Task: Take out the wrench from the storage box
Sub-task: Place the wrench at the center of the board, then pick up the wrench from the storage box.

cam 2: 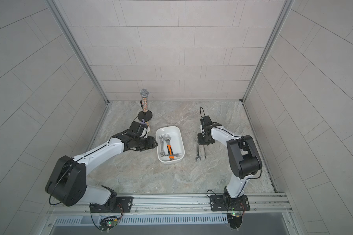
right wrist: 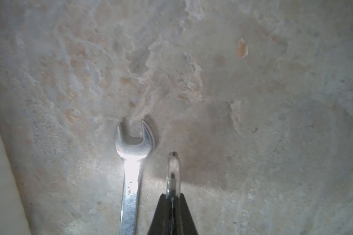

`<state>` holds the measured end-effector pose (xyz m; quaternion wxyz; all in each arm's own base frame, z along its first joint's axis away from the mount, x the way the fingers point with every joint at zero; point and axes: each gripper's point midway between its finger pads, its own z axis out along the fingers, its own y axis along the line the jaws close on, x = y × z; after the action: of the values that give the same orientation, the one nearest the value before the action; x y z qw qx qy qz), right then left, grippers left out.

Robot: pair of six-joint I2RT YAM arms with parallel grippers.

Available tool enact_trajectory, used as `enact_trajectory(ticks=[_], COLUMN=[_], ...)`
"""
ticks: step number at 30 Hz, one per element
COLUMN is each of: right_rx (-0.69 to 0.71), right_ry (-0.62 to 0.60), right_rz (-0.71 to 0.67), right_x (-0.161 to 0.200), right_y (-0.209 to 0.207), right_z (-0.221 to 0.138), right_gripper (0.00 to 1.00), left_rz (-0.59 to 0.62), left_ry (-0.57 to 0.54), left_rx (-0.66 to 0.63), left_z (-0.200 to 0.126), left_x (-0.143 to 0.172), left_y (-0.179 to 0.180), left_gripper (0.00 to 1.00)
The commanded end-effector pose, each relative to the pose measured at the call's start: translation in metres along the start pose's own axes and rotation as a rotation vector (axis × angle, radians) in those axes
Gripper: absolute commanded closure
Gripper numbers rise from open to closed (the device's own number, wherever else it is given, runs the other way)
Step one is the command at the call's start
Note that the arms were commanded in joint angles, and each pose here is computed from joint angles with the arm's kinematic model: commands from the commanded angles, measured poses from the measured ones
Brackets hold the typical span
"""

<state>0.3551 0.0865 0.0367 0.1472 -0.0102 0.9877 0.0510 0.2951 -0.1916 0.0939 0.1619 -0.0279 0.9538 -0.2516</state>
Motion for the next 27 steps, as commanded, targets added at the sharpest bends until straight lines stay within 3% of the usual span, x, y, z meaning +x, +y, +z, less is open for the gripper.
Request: enact_trajectory(ticks=[1, 13, 23, 27], right_rx=[0.008, -0.003, -0.065, -0.083], right_ry=[-0.019, 0.011, 0.015, -0.044], right_rz=[0.048, 0.154, 0.209, 0.187], right_x=[-0.004, 0.007, 0.020, 0.007], right_y=[-0.008, -0.032, -0.027, -0.019], right_z=[0.003, 0.013, 0.007, -0.024], right_gripper=[0.98, 0.71, 0.69, 0.69], left_rz=[0.019, 0.017, 0.016, 0.006], left_ry=[0.003, 0.003, -0.004, 0.001], left_rx=[-0.009, -0.014, -0.003, -0.001], left_z=[-0.002, -0.001, -0.003, -0.002], left_x=[0.004, 0.004, 0.003, 0.006], left_y=[0.003, 0.004, 0.002, 0.003], left_gripper=[0.43, 0.42, 0.42, 0.42])
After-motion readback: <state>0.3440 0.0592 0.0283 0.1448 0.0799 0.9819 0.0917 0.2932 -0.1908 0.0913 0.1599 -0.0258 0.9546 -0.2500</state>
